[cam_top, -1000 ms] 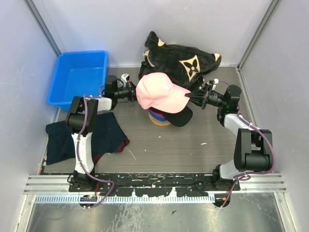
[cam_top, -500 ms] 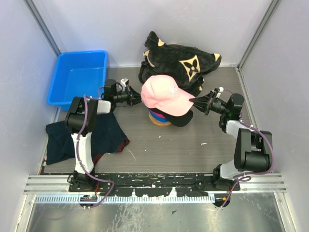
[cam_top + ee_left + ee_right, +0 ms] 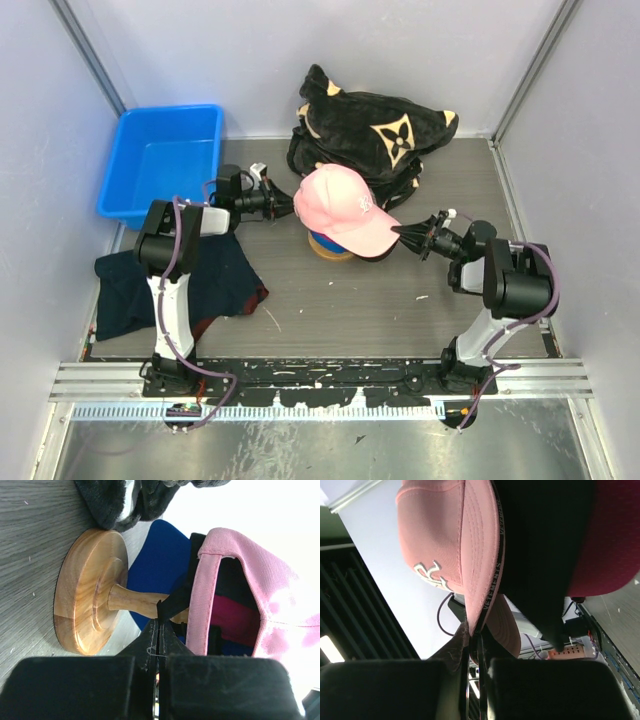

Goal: Stack the hats

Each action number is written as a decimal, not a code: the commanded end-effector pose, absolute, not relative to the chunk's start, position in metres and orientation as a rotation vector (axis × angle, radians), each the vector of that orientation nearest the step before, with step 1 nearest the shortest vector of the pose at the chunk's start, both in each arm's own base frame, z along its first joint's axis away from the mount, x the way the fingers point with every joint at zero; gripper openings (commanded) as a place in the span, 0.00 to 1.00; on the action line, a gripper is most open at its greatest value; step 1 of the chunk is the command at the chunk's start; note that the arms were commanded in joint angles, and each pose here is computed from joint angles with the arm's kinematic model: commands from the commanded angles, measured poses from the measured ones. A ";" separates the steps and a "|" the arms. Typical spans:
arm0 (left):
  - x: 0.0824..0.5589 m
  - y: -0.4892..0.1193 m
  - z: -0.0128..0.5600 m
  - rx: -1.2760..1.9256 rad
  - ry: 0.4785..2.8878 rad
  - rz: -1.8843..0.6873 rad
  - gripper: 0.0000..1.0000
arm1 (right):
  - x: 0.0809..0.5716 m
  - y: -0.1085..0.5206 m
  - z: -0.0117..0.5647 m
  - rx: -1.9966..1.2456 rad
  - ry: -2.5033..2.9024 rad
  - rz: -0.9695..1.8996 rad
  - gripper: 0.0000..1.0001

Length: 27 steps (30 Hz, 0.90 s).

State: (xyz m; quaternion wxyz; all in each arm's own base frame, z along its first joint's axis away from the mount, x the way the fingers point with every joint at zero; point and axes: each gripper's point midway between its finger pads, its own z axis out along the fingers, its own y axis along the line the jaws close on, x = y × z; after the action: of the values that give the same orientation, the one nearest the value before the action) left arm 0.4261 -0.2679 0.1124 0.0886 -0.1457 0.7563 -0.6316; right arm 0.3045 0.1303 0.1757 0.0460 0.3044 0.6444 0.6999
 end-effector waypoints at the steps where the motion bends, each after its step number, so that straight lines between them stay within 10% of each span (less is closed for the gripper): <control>1: 0.420 -0.253 0.092 -0.490 2.312 -1.807 0.02 | 0.300 0.127 0.161 0.930 1.930 2.167 0.01; 13: 0.419 -0.227 0.081 -0.553 2.338 -1.750 0.02 | 0.318 0.115 0.150 0.893 1.925 2.145 0.04; 27: 0.417 -0.238 0.096 -0.511 2.328 -1.783 0.02 | 0.359 0.096 0.166 0.779 1.888 2.049 0.32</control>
State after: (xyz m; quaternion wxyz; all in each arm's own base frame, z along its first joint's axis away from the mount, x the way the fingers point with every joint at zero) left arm 0.4157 -0.2471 0.1038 0.0792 -0.1461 0.7714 -0.6142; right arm 0.3408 0.1045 0.1548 0.0776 0.2924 0.6406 0.7058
